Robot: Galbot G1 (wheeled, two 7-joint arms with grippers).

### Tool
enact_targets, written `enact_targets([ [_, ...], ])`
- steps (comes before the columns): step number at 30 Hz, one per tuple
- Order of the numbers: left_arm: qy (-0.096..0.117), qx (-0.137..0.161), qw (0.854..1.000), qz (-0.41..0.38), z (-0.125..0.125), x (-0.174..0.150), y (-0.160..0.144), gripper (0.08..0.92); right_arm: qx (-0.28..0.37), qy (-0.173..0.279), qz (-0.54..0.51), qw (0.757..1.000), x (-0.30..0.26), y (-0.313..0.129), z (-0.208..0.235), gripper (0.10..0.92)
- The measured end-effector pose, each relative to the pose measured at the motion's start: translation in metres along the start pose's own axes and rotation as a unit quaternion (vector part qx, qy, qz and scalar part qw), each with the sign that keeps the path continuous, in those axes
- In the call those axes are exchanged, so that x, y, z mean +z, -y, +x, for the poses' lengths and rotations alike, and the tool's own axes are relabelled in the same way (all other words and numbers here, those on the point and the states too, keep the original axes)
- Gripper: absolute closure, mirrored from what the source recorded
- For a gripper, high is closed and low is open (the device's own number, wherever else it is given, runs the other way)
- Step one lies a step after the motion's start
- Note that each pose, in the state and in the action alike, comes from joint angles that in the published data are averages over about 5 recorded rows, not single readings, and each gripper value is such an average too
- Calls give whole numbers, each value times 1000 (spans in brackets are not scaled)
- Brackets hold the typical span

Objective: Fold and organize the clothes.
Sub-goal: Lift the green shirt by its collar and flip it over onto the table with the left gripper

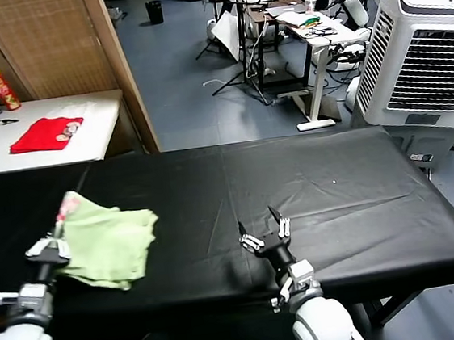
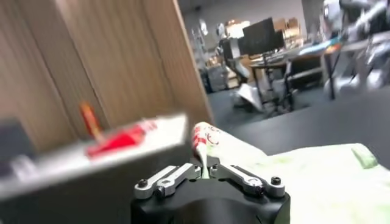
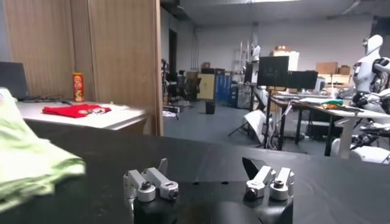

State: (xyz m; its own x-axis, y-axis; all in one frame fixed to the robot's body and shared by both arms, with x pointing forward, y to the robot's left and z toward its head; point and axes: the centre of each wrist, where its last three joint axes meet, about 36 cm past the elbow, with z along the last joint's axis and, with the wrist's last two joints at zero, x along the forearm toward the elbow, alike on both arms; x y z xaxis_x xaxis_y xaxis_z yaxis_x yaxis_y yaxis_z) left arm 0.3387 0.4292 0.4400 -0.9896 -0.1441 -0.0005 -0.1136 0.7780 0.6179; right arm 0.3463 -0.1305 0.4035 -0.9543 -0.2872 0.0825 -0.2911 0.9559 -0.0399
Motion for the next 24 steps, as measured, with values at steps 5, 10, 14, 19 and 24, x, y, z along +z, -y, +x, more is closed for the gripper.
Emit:
enact_targets([
  [5, 28, -15, 996, -85, 3, -13, -17, 848, -1, -4, -2, 1000, 4, -2, 1, 224],
  [10, 52, 3, 993, -107, 17, -32, 19, 848, 1, -11, 0, 1000, 12, -5, 4, 224],
  [14, 43, 49, 996, -67, 29, -32, 80, 848, 4, -15, 0, 1000, 15, -3, 9, 224],
  [19, 6, 116, 992, 50, 47, -40, 161, 848, 10, -19, 1, 1000, 18, 4, 18, 224],
  [24, 23, 163, 977, 133, 60, -64, 216, 825, -2, -25, -5, 1000, 19, 8, 21, 224],
])
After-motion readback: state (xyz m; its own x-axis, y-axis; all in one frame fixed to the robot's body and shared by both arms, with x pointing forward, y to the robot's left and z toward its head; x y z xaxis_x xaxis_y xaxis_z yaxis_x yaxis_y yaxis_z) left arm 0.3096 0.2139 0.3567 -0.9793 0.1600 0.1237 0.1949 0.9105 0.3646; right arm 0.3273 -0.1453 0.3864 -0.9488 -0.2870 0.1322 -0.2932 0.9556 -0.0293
